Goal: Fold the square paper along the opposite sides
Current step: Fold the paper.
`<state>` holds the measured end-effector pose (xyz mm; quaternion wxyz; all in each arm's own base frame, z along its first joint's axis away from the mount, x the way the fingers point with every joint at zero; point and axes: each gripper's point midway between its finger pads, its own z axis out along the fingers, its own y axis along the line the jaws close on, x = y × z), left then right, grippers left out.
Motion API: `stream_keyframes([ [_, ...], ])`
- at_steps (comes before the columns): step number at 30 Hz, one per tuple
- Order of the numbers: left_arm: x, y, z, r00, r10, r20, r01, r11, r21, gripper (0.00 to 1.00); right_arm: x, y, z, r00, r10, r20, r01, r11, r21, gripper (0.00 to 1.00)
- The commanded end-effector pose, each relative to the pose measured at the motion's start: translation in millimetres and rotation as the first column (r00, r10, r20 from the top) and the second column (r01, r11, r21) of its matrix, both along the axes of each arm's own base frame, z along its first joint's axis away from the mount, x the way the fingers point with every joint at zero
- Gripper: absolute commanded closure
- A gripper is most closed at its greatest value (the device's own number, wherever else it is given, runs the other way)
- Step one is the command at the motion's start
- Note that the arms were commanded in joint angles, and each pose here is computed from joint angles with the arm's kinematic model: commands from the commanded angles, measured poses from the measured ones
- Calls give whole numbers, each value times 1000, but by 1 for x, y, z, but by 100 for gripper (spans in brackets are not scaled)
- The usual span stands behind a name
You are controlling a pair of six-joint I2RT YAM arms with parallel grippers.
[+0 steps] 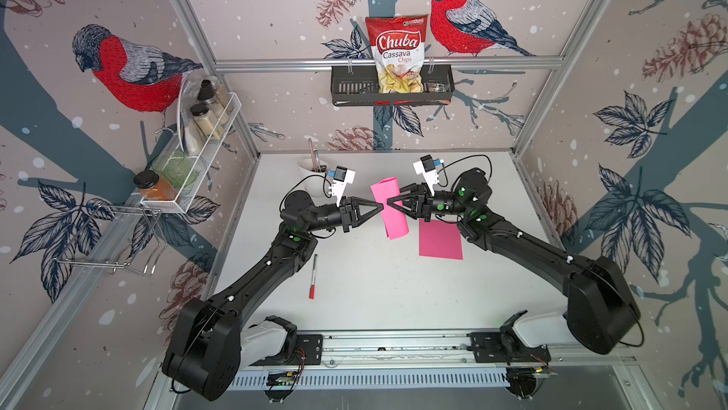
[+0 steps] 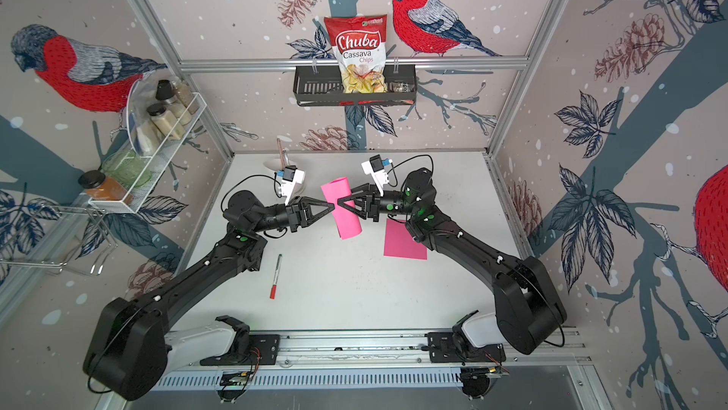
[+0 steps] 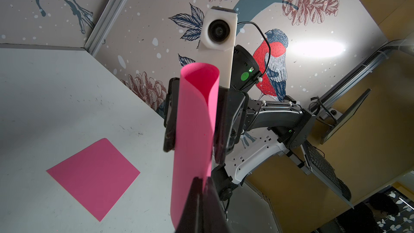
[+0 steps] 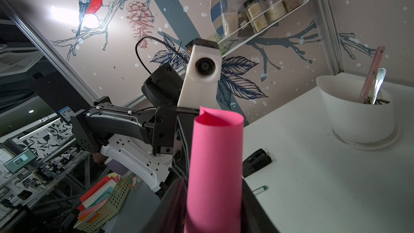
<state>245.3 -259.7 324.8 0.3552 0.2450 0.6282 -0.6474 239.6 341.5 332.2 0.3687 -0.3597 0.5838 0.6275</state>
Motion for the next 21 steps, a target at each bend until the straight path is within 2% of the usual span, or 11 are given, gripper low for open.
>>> stream_keyframes([
  [1,-1,-1,4,999,-7,34,7,1000,4,100,-1,-1,7,1000,-2,17,2,1000,15,57],
  [7,-9,1,11,997,-26,78,26,1000,6,100,5,-13,13,1000,-19,18,19,999,25,43],
  [11,-19,0,19,990,-76,118,76,997,5,100,-2,-22,18,999,36,18,-37,999,36,24],
  [16,-27,-1,24,982,-130,138,131,991,0,100,-33,-23,14,984,167,57,-169,985,25,4],
  [19,-29,-1,27,979,-145,141,147,989,-4,100,-43,-17,6,979,191,75,-191,981,-8,0],
  [21,-30,-2,28,979,-151,140,153,988,-4,100,-45,-16,4,978,197,75,-196,980,-13,3],
])
